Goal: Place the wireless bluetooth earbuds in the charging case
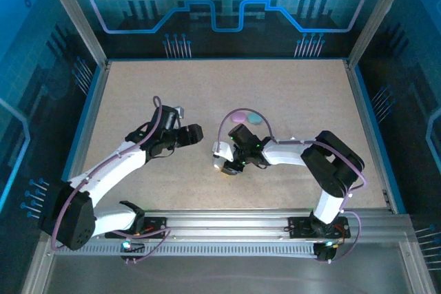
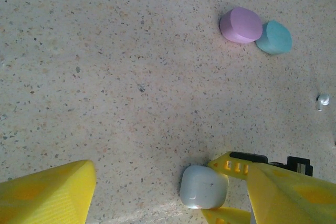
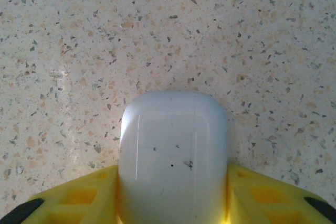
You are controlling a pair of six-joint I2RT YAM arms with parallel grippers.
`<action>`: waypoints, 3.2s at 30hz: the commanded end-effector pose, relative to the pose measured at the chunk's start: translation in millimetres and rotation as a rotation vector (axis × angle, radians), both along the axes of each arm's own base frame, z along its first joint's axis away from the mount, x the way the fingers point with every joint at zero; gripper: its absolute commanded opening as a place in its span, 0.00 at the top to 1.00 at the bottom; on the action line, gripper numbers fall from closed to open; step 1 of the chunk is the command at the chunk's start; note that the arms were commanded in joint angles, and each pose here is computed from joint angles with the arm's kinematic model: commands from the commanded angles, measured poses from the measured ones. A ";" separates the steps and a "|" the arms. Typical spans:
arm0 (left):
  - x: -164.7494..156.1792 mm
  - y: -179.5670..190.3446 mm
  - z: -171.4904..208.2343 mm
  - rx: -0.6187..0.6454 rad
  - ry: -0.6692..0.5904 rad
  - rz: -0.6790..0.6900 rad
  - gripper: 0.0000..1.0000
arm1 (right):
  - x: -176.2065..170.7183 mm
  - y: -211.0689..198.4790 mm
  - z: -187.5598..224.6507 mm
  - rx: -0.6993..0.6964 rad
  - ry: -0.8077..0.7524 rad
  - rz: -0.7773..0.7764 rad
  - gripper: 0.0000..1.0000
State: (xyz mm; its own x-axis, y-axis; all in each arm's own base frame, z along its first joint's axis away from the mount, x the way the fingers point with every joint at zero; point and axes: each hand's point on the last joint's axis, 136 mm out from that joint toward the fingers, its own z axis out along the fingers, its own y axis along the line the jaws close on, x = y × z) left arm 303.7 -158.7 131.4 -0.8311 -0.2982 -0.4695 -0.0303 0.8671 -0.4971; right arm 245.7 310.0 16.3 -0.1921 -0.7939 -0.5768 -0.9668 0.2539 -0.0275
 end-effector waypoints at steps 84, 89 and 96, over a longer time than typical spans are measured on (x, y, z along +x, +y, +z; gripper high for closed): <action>-34.6 -129.7 150.6 -0.475 -0.437 -0.714 0.82 | 6.3 -24.7 269.7 0.326 -0.706 0.044 0.44; -32.9 -115.7 167.6 -0.415 -0.702 -0.669 0.82 | 8.5 -47.0 304.0 0.540 -0.466 -0.133 0.33; -52.6 -114.0 186.9 -0.282 -1.104 -0.729 0.78 | 17.3 -69.9 329.7 0.739 -0.105 -0.299 0.31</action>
State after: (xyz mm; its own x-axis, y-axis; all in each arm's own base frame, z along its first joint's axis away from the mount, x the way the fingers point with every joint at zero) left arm 251.5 -276.2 278.8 -0.3591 -0.0951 -0.9285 0.8598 0.3533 -0.3687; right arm 284.2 231.5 335.3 -0.0660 -0.2490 -0.9663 -0.8130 0.5749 -0.0926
